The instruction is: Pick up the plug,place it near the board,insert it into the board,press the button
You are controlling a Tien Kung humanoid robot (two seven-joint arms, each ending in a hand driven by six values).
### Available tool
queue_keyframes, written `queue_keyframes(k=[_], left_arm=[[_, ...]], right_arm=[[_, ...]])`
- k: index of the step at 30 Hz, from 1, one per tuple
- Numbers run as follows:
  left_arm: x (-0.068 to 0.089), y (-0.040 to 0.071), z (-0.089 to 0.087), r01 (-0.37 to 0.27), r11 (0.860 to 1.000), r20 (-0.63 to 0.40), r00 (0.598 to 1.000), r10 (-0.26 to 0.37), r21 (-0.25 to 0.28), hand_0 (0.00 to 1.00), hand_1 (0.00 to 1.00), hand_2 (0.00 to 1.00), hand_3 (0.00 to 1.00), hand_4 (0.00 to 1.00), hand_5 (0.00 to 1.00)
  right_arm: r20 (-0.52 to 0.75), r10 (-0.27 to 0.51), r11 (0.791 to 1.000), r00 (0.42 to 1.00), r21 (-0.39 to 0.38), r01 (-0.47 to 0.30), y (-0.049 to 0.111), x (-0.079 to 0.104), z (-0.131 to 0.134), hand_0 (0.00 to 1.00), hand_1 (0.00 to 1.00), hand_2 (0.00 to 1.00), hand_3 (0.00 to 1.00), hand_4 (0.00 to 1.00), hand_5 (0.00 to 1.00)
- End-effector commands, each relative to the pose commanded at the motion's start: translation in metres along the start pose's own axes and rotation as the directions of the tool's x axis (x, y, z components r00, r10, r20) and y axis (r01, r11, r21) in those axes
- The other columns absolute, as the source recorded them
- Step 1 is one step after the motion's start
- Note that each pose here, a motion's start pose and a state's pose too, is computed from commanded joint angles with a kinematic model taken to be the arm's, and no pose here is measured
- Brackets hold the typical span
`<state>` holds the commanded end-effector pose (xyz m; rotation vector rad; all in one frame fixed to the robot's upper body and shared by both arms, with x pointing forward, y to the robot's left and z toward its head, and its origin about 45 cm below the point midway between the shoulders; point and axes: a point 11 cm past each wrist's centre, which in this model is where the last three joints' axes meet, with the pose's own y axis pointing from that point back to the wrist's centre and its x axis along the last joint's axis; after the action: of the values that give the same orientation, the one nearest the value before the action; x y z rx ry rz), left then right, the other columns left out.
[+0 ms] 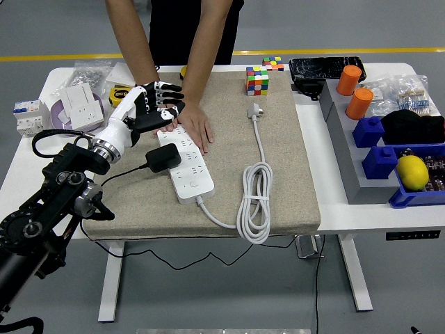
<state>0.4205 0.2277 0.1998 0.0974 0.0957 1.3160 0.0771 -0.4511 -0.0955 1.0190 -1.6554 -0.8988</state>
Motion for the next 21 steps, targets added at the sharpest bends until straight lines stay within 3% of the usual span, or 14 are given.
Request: queue_keyframes(k=[4,6,7,9,12,13,17,21], left_arm=[[0.007,-0.002,-0.014,-0.031,0.999,0.029,0.999,0.03,0.045,0.659,0.737,0.611,0.599,0.702,0.002],[0.012,-0.002,-0.021,-0.045,0.996,0.093,0.995,0.038,0.073,0.659,0.737,0.611,0.599,0.702,0.002],[0.014,-0.001,-0.025,-0.051,0.994,0.132,0.991,0.038,0.092,0.669,0.742,0.634,0.645,0.882,0.072],[0.017,0.0,-0.031,-0.056,0.992,0.218,0.975,0.03,0.114,0.669,0.742,0.634,0.645,0.882,0.072],[0.018,0.001,-0.039,-0.054,0.988,0.35,0.937,-0.001,0.148,0.669,0.742,0.634,0.645,0.882,0.072],[0.018,0.001,-0.041,-0.051,0.986,0.401,0.916,-0.016,0.157,0.692,0.751,0.661,0.687,0.968,0.113],[0.014,0.001,-0.048,-0.034,0.981,0.543,0.836,-0.077,0.19,0.692,0.751,0.661,0.687,0.968,0.113],[0.009,0.002,-0.052,-0.013,0.977,0.603,0.789,-0.12,0.212,0.7,0.771,0.72,0.739,0.998,0.155]], right_arm=[[-0.001,-0.002,1.0,1.0,0.001,0.002,0.0,-0.001,0.0,0.831,0.754,0.742,0.766,0.998,0.818],[-0.002,-0.002,1.0,1.0,0.001,0.002,0.0,-0.001,0.0,0.831,0.754,0.742,0.766,0.998,0.818],[-0.003,-0.002,1.0,1.0,0.001,0.002,0.0,-0.001,0.0,0.83,0.754,0.742,0.766,0.998,0.819],[-0.004,0.0,1.0,1.0,-0.002,0.0,0.0,0.0,0.001,0.83,0.754,0.742,0.766,0.998,0.819],[-0.007,0.001,1.0,1.0,-0.005,-0.001,0.0,0.001,0.002,0.83,0.754,0.742,0.766,0.998,0.819],[-0.007,0.001,1.0,1.0,-0.005,-0.001,0.0,0.001,0.002,0.83,0.753,0.742,0.766,0.998,0.819],[-0.008,0.001,1.0,1.0,-0.002,-0.001,0.0,0.001,0.001,0.83,0.753,0.742,0.766,0.998,0.819],[-0.009,0.002,1.0,1.0,-0.003,-0.002,0.0,0.002,0.002,0.829,0.753,0.742,0.766,0.998,0.817]])
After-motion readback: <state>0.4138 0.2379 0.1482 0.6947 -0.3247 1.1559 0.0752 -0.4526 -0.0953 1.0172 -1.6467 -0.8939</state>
